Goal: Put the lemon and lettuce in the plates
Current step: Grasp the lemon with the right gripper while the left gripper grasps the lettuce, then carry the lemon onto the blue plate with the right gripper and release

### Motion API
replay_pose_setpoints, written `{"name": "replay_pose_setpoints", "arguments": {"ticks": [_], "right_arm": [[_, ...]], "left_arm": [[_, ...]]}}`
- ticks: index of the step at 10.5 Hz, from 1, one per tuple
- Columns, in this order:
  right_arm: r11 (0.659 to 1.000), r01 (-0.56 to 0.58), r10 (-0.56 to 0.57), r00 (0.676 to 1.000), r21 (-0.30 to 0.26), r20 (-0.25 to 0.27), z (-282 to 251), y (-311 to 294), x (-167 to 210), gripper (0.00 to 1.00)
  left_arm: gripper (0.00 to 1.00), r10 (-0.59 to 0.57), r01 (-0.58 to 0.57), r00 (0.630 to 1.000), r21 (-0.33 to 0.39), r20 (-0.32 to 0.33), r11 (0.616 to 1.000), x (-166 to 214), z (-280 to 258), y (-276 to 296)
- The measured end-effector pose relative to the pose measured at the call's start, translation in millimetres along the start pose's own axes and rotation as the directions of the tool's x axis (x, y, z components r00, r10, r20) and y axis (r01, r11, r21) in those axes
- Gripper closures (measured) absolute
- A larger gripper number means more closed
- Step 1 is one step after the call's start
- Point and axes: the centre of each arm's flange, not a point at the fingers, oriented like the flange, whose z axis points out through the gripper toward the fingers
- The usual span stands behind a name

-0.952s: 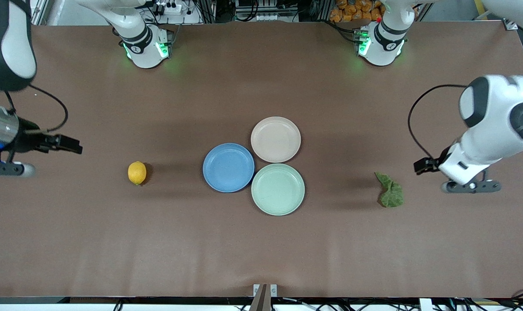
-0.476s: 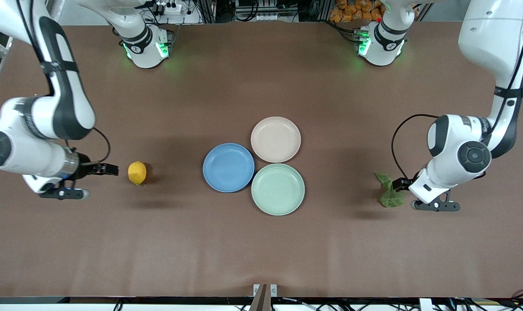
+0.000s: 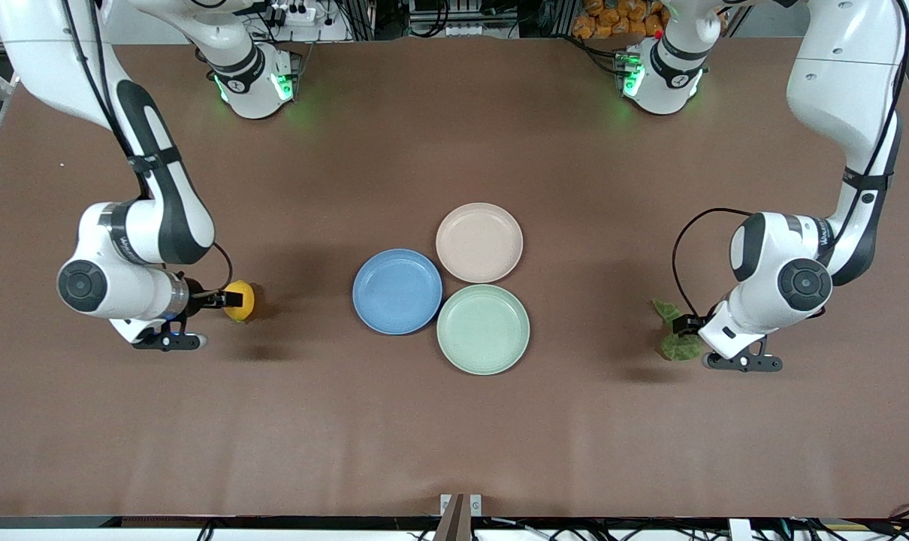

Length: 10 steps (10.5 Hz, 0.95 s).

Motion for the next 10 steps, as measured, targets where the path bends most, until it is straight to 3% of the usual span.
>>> {"name": "replay_pose_setpoints", "arguments": {"ticks": [2, 3, 5, 6, 8, 10], "right_arm": [[1.0, -0.003, 0.002, 1.0, -0.002, -0.027, 36, 2, -4, 0.0], [1.0, -0.003, 0.003, 1.0, -0.003, -0.024, 47, 2, -7, 0.0], [1.0, 0.0, 0.0, 1.0, -0.003, -0.018, 52, 1, -10, 0.01], [1.0, 0.003, -0.003, 1.0, -0.003, -0.018, 52, -1, -10, 0.14], [1.0, 0.013, -0.013, 1.0, -0.002, -0.023, 49, -8, -9, 0.37], [0.999, 0.043, -0.043, 0.999, 0.007, -0.031, 41, -30, -8, 0.37]], "left_arm": [[0.0, 0.001, -0.001, 1.0, -0.003, 0.009, 1.0, -1, 12, 1], [0.09, 0.002, -0.002, 1.0, -0.005, 0.016, 1.0, -2, 17, 2], [0.12, 0.003, -0.003, 1.0, -0.008, 0.014, 1.0, -2, 24, 3], [0.18, 0.003, -0.003, 1.0, -0.009, 0.014, 1.0, -2, 27, 3], [0.2, 0.004, -0.004, 1.0, -0.01, 0.016, 1.0, -2, 29, 4], [0.2, 0.002, -0.002, 1.0, -0.012, 0.014, 1.0, -1, 32, 6]]}}
